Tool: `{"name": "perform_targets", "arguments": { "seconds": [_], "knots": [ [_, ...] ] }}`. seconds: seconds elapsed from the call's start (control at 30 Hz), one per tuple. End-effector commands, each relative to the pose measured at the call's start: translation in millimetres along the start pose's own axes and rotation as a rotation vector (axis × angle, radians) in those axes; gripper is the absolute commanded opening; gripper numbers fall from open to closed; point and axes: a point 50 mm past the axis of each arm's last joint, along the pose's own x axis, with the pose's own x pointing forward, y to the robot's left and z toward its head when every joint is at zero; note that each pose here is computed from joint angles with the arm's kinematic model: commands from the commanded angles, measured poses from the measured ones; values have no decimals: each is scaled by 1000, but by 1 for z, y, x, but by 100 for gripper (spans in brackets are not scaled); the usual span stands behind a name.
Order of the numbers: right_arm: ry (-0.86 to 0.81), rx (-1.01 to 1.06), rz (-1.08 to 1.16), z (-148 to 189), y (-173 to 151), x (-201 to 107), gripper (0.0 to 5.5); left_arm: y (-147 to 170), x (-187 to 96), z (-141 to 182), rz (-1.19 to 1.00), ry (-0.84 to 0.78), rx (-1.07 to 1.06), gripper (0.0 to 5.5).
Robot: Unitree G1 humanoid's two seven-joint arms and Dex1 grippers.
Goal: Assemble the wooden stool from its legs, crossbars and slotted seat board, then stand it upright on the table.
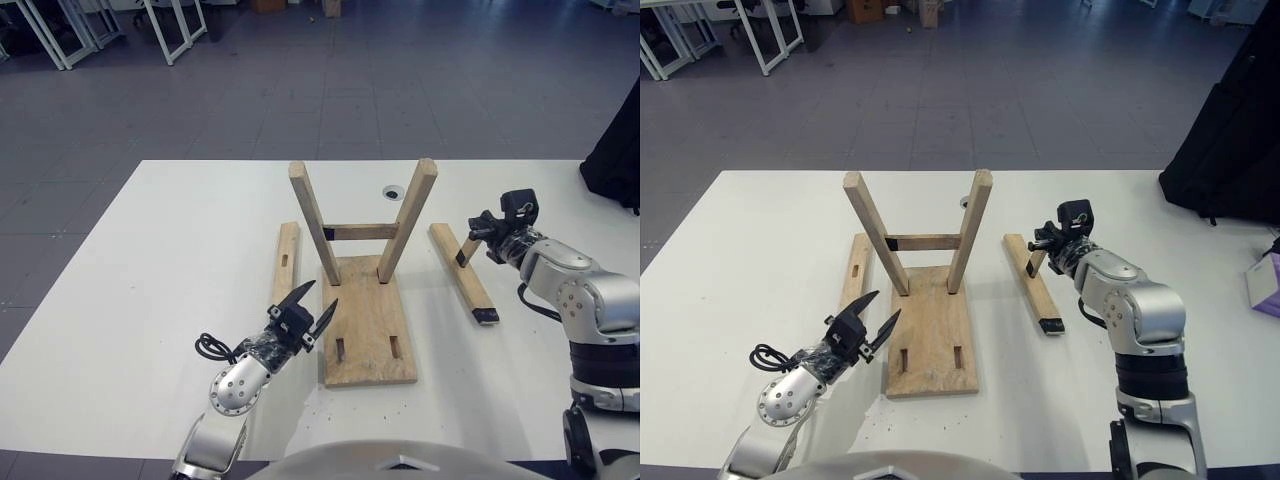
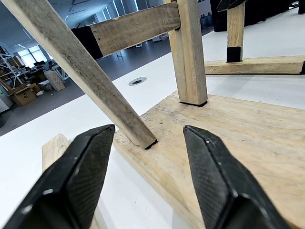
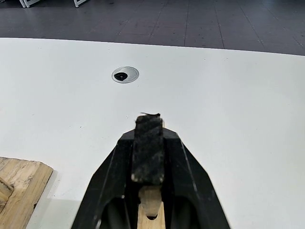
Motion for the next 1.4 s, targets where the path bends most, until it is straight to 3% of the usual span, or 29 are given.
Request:
{"name": "perform_targets", "arguments": {
  "seconds": [0.03,0.37,1.13,1.33,1.4],
  "knots": [
    [300,49,-15,-61,-4,4,79,1,4,-1,-3,-1,20,266],
    [289,42,-35,-56,-4,5,230,3,10,-2,35,-17,-14,266],
    [103,-8,49,-31,6,-5,230,7,8,-1,40,-13,10,266],
    [-136,-120,76,-7,17,-11,332,9,7,-1,42,-11,12,266],
    [-184,-165,52,-5,15,-12,332,11,7,-1,37,-10,19,266]
  ]
}}
